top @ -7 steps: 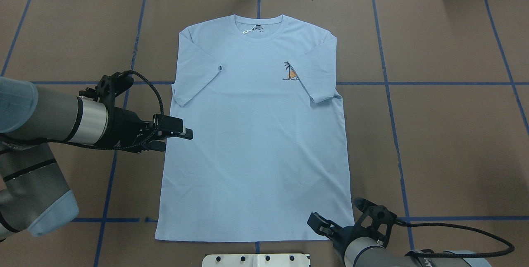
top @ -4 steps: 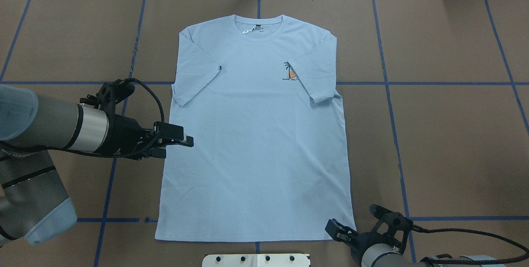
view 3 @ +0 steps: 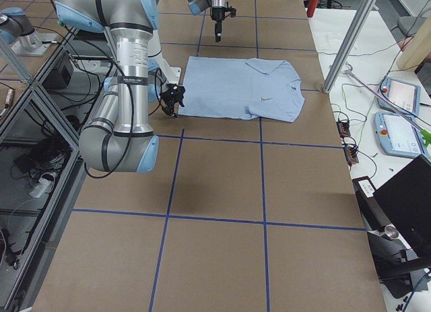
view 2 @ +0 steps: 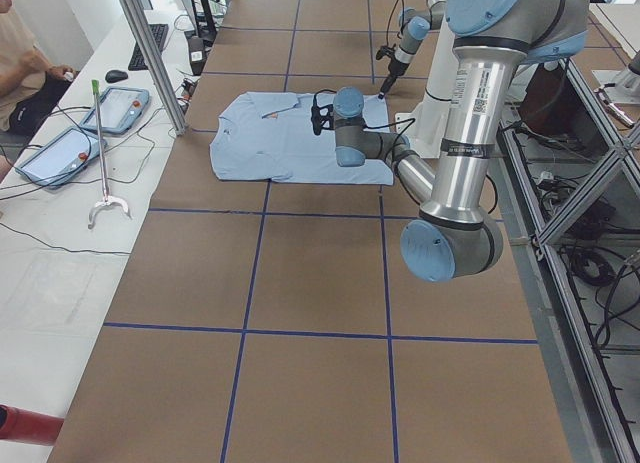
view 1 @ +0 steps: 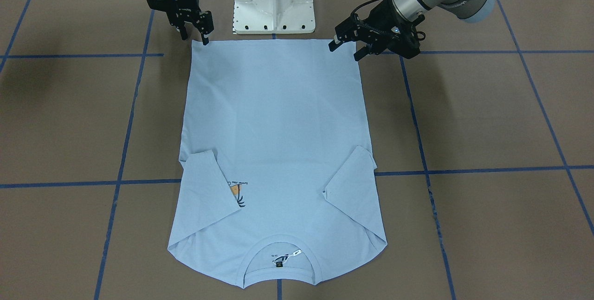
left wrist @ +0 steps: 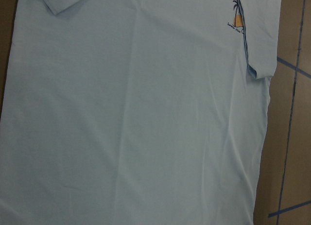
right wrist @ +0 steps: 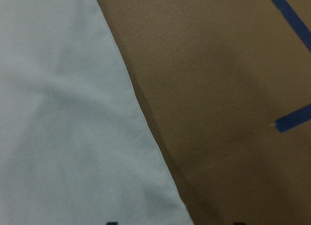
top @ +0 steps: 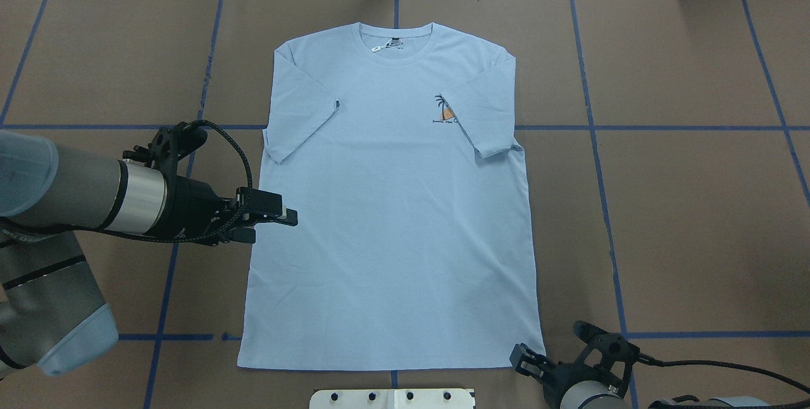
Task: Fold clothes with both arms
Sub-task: 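Move both grippers down to the shirt's hem corners nearest the robot, then grasp the hem corners with both grippers, then lift the hem with both grippers and fold it toward the collar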
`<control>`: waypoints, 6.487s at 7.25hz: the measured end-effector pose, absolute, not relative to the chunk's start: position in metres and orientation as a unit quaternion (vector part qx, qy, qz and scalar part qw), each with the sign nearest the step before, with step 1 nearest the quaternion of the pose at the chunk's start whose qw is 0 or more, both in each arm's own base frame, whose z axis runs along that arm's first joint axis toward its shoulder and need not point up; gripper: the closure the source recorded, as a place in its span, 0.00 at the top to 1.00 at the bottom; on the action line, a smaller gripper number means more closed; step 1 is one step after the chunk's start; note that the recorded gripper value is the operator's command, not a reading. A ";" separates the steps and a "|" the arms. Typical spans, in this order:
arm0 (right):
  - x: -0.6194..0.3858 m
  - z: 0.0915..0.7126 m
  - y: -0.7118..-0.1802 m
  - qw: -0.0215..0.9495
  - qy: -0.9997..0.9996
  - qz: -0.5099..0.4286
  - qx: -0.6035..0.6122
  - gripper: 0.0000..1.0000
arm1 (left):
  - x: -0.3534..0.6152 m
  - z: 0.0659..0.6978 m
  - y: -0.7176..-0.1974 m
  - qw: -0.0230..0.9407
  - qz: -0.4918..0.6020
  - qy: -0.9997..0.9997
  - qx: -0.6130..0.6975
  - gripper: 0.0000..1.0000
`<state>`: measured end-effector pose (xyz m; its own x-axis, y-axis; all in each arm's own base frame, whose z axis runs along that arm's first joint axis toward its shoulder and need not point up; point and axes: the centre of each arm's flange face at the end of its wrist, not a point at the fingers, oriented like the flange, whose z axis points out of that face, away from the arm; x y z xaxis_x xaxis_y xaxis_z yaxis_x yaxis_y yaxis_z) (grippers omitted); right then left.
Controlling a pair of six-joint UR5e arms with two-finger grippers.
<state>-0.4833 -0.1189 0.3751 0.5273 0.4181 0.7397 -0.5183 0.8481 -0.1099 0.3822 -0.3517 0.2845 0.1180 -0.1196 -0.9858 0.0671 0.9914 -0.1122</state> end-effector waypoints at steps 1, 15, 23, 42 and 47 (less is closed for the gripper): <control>-0.483 0.376 -0.119 0.871 -0.405 0.270 0.061 0.00 | 0.381 0.284 -0.351 0.747 -0.063 0.662 -0.020 1.00; -0.463 0.352 -0.129 0.858 -0.425 0.283 0.053 0.00 | 0.473 0.354 -0.181 0.872 -0.198 0.440 -0.081 0.83; -0.463 0.353 -0.131 0.858 -0.425 0.285 0.054 0.00 | 0.484 0.366 -0.177 0.879 -0.194 0.427 -0.084 0.00; -0.465 0.309 -0.595 0.880 -0.326 0.312 0.147 0.00 | 0.430 0.333 -0.556 0.862 -0.228 0.427 0.149 0.00; -0.491 0.312 -0.643 0.881 -0.317 0.318 0.151 0.00 | 0.446 0.340 -0.605 0.856 -0.249 0.416 0.177 0.00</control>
